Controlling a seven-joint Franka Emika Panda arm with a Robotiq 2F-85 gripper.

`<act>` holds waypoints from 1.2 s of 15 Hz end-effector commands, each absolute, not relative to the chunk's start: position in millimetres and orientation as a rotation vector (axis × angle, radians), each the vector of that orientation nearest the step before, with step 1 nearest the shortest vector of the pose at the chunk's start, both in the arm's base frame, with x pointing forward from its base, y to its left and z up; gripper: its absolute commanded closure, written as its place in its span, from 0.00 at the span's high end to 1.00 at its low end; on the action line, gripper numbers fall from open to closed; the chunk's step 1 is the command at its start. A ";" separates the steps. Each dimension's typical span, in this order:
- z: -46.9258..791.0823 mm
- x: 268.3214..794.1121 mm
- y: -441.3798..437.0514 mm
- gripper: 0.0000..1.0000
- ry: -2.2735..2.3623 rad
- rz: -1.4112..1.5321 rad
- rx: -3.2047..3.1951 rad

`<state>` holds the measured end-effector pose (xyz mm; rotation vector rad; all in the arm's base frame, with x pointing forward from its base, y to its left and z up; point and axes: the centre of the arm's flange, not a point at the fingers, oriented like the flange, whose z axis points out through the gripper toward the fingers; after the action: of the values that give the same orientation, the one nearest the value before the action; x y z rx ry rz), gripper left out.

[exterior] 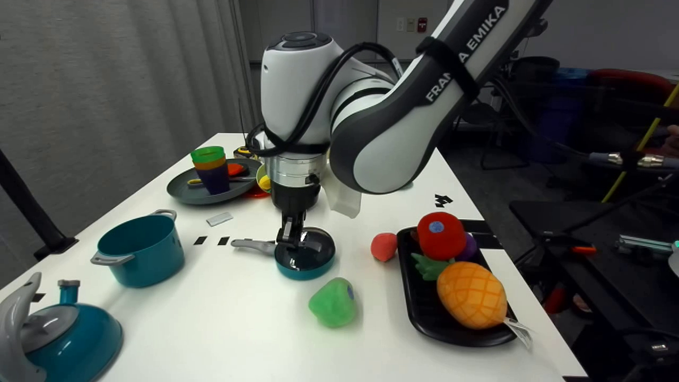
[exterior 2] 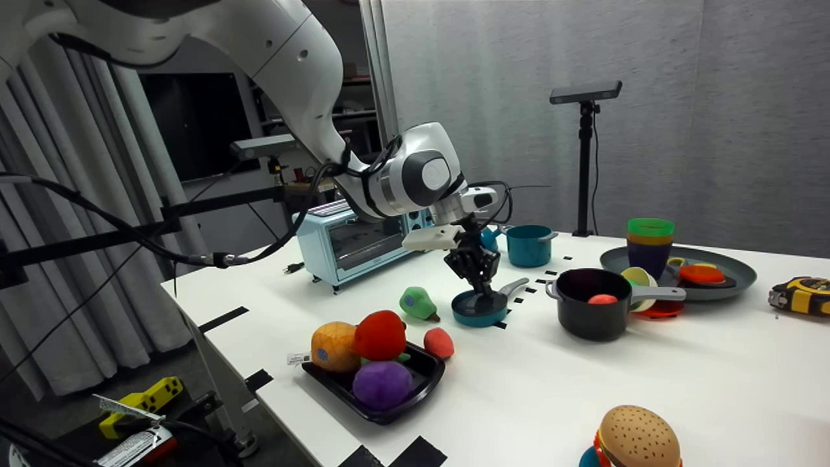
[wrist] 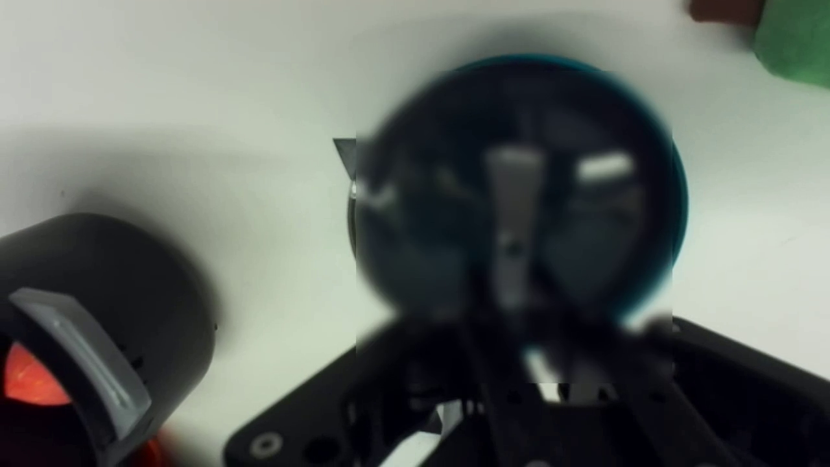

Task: Put the black lid on top of the small black pot

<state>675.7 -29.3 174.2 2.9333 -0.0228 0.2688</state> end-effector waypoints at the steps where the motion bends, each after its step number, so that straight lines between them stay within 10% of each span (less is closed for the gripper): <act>1: 170.6 682.7 -28.1 0.04 -0.053 0.282 2.912; 18: 265.7 675.8 -67.7 0.04 -0.140 0.409 2.887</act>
<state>685.7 -53.5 241.9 2.8956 -0.0882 0.4023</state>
